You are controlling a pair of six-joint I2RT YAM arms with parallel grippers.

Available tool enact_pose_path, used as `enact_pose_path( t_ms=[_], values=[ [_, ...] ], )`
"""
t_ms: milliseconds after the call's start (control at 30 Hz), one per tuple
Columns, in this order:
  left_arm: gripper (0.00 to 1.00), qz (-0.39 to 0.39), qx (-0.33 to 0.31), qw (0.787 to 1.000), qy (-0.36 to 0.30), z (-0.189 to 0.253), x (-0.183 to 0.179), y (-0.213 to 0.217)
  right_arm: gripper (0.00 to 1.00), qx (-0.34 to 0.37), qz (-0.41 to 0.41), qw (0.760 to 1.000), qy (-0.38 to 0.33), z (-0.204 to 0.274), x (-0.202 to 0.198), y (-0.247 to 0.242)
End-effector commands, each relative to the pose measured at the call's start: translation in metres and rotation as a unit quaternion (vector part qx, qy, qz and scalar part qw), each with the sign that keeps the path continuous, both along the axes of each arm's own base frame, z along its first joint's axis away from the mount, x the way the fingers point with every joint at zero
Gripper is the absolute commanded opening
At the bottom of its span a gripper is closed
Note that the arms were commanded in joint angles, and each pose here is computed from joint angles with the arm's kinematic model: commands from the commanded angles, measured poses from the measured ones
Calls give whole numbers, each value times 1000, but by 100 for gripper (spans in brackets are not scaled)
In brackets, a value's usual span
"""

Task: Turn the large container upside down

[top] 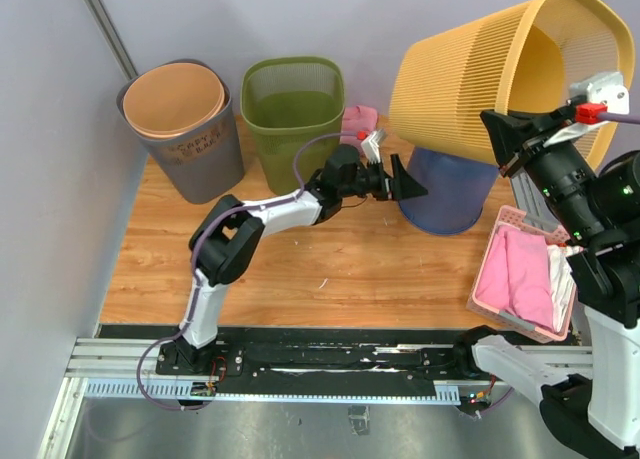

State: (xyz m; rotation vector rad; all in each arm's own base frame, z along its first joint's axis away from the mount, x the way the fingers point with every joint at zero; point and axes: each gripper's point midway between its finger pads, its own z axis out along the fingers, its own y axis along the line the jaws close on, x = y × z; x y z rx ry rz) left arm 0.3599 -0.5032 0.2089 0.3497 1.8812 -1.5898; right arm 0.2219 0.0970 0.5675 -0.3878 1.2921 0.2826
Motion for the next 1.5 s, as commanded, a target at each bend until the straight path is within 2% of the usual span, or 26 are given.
enact_pose_path(
  t_ms=[0,133,300,467,600,800,967,1167,1333,1467],
  values=[
    [99,1,-22,999,-24,44,-36,27,0,26,3,996,-87,45,-42,-14],
    [99,-18,-4,1000,-11,35,-85,53,0,28,44,995,-81,42,-59,-5],
    [99,-27,12,1000,-6,34,-128,86,0,33,109,991,-67,38,-82,10],
    [99,6,53,999,-6,21,-153,131,0,25,181,983,-3,6,-89,34],
    [99,47,114,992,-22,15,-161,167,0,2,196,978,68,-36,-85,42],
    [99,94,164,980,-55,13,-159,199,0,-38,93,984,145,-90,-51,17],
    [99,97,171,979,-54,7,-156,198,0,-78,-46,986,137,-115,7,-15],
    [99,86,167,981,-42,0,-158,193,0,-115,-143,979,88,-128,70,-30],
    [99,100,169,979,-48,4,-158,201,0,-146,-139,975,98,-142,109,-15],
    [99,128,192,972,-46,5,-156,215,0,-133,-62,980,135,-151,101,12]
  ],
)
